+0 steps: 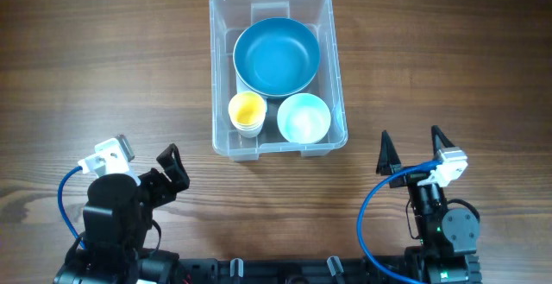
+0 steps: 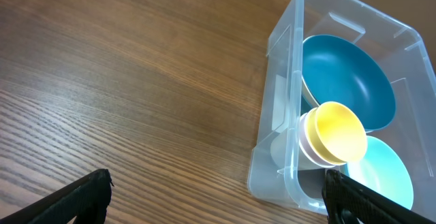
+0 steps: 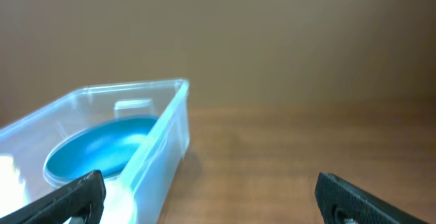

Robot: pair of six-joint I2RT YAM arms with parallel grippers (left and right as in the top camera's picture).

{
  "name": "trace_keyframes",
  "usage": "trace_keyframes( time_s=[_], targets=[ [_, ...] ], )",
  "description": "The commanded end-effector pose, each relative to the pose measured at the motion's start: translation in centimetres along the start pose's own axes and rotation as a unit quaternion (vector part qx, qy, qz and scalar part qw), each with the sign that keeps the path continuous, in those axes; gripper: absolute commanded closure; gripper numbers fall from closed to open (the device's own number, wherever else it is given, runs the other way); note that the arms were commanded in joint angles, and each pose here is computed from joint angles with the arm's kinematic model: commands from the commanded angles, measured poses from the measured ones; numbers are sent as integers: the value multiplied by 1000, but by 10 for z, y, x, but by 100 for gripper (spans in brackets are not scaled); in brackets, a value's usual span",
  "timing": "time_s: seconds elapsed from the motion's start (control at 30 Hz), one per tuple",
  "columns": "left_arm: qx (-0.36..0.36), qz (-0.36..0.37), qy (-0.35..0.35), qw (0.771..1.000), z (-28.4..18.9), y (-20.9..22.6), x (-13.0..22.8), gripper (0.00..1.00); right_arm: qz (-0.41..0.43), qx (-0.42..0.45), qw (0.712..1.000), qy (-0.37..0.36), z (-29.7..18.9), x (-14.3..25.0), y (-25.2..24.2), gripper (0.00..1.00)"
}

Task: Pack container

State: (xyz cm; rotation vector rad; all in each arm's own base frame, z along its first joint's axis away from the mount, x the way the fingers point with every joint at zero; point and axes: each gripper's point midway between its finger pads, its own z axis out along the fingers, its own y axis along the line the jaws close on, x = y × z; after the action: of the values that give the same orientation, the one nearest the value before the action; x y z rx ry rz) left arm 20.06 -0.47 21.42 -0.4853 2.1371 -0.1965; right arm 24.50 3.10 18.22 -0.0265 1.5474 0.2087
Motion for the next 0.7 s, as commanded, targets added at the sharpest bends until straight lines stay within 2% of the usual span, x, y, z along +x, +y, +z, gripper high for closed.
trace_keyframes(
  time_s=[0.0,0.63,0.67],
  targets=[
    [5,-3,0,1000,0,-2,1,0,-31,-38,999,11,-1,6,13,0],
    [5,-3,1,1000,0,-2,1,0,-28,-37,999,14,-1,7,12,0],
    [-17,21,-1,1000,0,7,1,0,-28,-37,999,14,-1,7,12,0]
  ],
)
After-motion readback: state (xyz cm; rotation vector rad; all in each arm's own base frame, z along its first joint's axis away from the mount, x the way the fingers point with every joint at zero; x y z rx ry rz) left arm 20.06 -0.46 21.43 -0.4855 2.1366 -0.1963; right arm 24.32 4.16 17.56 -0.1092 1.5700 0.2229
